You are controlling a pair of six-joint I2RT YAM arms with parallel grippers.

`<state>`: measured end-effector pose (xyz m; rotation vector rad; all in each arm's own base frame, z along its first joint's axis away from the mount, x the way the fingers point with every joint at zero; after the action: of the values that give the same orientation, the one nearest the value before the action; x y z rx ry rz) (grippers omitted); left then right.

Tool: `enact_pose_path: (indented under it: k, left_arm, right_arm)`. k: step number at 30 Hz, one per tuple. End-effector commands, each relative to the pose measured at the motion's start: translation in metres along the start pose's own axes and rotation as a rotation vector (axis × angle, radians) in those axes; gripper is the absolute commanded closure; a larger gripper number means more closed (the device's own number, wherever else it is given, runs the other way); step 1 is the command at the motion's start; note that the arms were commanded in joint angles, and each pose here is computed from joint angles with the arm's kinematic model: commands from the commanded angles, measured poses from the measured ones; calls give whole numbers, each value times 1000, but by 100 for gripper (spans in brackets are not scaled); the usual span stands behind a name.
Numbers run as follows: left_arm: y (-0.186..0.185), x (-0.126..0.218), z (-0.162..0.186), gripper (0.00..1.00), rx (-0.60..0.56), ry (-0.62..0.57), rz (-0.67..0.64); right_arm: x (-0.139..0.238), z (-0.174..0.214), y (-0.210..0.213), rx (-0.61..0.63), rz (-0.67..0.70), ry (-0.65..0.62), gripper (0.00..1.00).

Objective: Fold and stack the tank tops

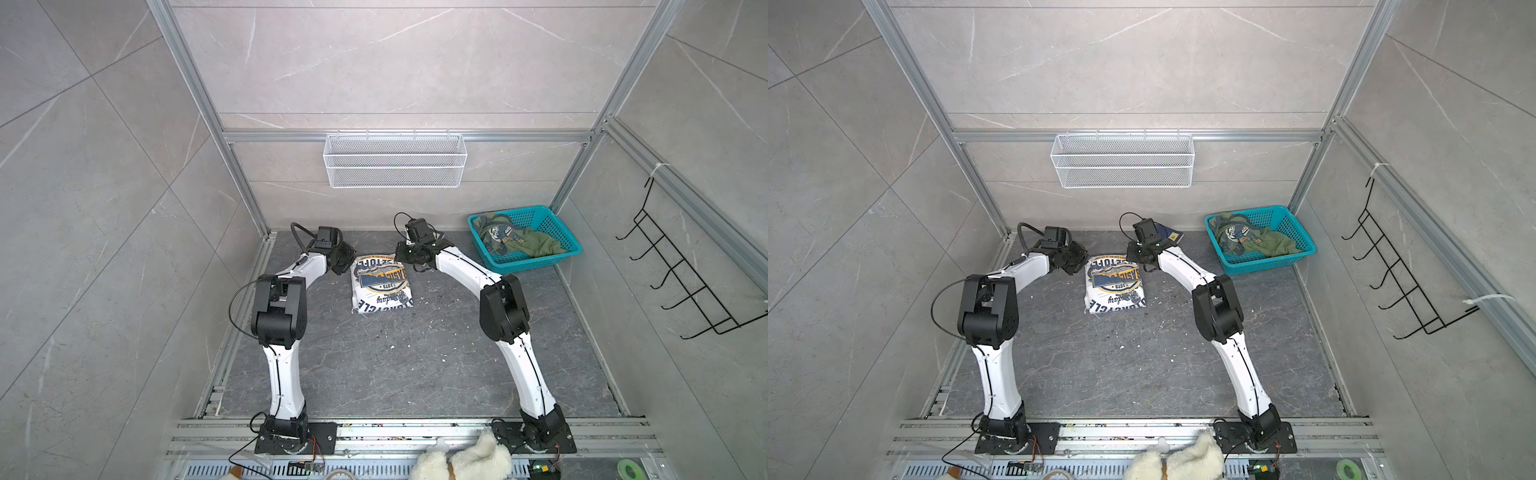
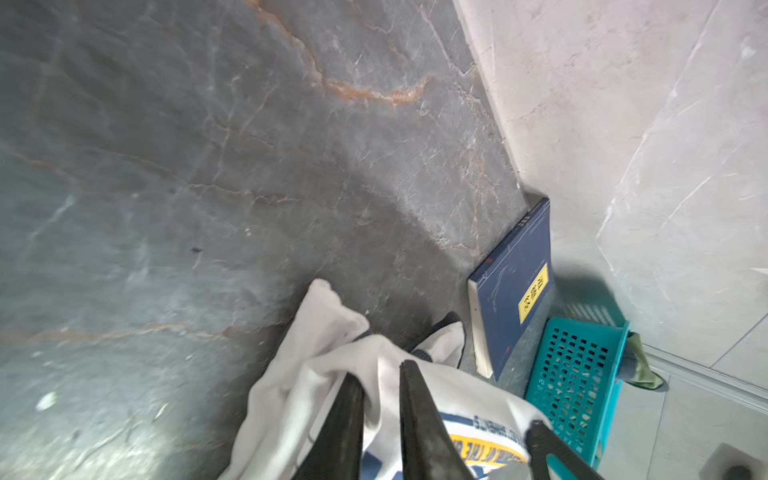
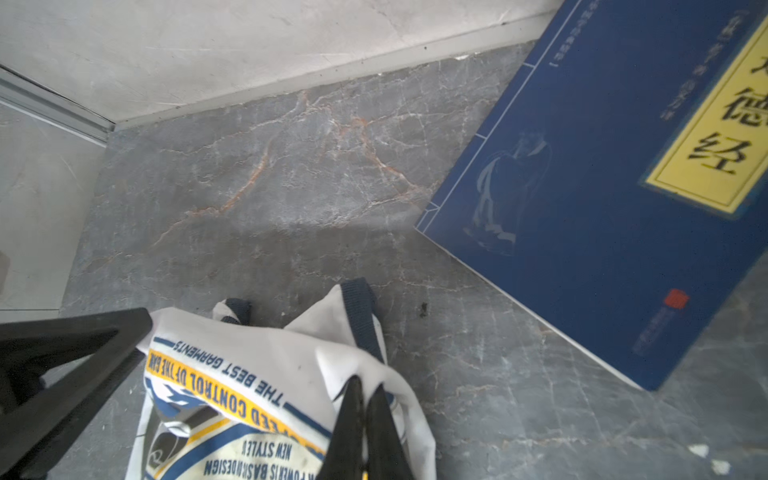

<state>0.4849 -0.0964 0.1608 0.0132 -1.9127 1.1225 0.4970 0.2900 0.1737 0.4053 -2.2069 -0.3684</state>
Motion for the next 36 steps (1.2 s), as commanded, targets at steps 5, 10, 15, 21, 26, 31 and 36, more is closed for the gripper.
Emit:
enact_pose_path:
  k: [5,10,15,21,26,31,36]
  left_arm:
    - [-22,10,-15,50,-89,33,-3]
    - [-34,50,-17,27,-200,6,-133]
    - [-15,85,18,29,-251,2,-220]
    - [6,96,72,37,-305,90,-176]
    - [26,90,90,38,-301,121,-149]
    - [39,82,96,14,-271,117,-98]
    - [43,70,99,9,-254,125,-12]
  right_arm:
    - [2,-14,2,16,35,-18,48]
    - [25,-23,7,52,67,-10,37]
    - [51,-8,5,81,49,39,37]
    - [81,34,-12,5,10,73,36]
    - [77,67,-27,-57,-37,143,36]
    - [67,89,-31,-92,-124,189,31]
    - [59,98,-30,-98,-150,212,25]
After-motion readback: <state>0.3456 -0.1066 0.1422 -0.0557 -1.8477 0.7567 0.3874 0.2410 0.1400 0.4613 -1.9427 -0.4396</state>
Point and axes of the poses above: each gripper's point midway between its finger pads, its own x axis back along the fingers, its own y axis along the line the jaws close on, z = x × y, the point moved 10 cm from there along x, back along the fingers
